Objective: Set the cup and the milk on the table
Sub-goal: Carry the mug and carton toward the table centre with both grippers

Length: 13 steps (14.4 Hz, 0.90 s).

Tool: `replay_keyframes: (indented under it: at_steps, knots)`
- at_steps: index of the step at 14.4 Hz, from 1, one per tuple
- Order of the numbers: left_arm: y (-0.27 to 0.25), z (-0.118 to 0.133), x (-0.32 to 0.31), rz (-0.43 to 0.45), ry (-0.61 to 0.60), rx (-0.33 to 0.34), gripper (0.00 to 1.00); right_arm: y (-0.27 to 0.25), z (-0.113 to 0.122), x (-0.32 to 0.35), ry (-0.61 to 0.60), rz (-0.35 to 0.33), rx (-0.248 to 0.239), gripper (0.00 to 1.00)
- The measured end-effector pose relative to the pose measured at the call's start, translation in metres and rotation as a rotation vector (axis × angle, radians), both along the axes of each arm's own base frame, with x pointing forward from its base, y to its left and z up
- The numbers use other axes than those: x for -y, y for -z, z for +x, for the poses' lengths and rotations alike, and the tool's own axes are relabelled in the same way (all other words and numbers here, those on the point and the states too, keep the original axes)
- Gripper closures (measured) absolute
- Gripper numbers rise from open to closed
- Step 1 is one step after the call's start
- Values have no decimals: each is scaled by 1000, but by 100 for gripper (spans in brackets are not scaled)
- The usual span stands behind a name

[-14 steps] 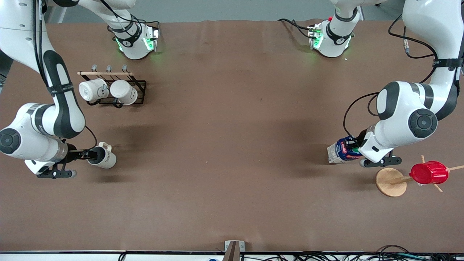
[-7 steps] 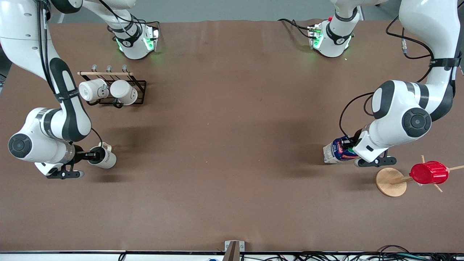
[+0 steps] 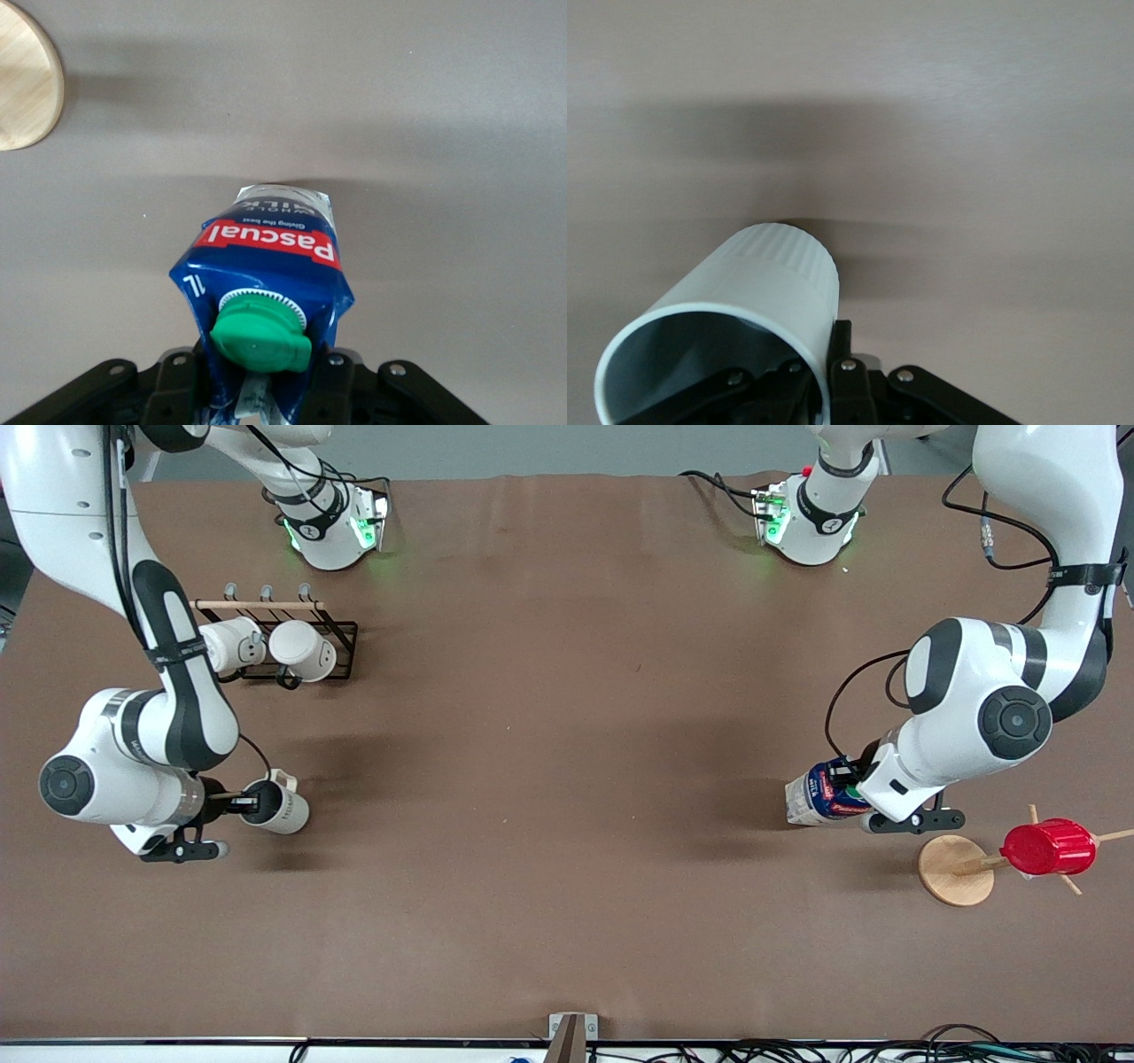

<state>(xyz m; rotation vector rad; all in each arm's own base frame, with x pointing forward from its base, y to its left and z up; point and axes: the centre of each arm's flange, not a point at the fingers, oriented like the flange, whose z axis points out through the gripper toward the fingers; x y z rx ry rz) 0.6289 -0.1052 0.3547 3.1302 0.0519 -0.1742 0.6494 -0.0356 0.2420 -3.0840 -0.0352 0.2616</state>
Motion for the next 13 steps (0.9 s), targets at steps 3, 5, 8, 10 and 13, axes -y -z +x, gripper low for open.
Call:
replay_keyframes:
  at_steps: [3, 5, 8, 10, 13]
  knots:
    - [-4, 1, 6, -4, 9, 3, 61, -23, -1, -67, 77, -15, -17, 95]
    - [-8, 1, 10, -7, 13, 7, 61, -37, -10, -145, 147, -28, -17, 95]
    - [-16, 1, 22, -7, -3, 4, 61, -55, -42, -285, 232, -45, 6, 95]
    - [-20, -1, 38, -5, -9, 5, 61, -76, -68, -372, 279, -36, 48, 95]
    - [-24, -5, 60, -2, -24, 10, 61, -83, -91, -447, 318, -27, 75, 95]
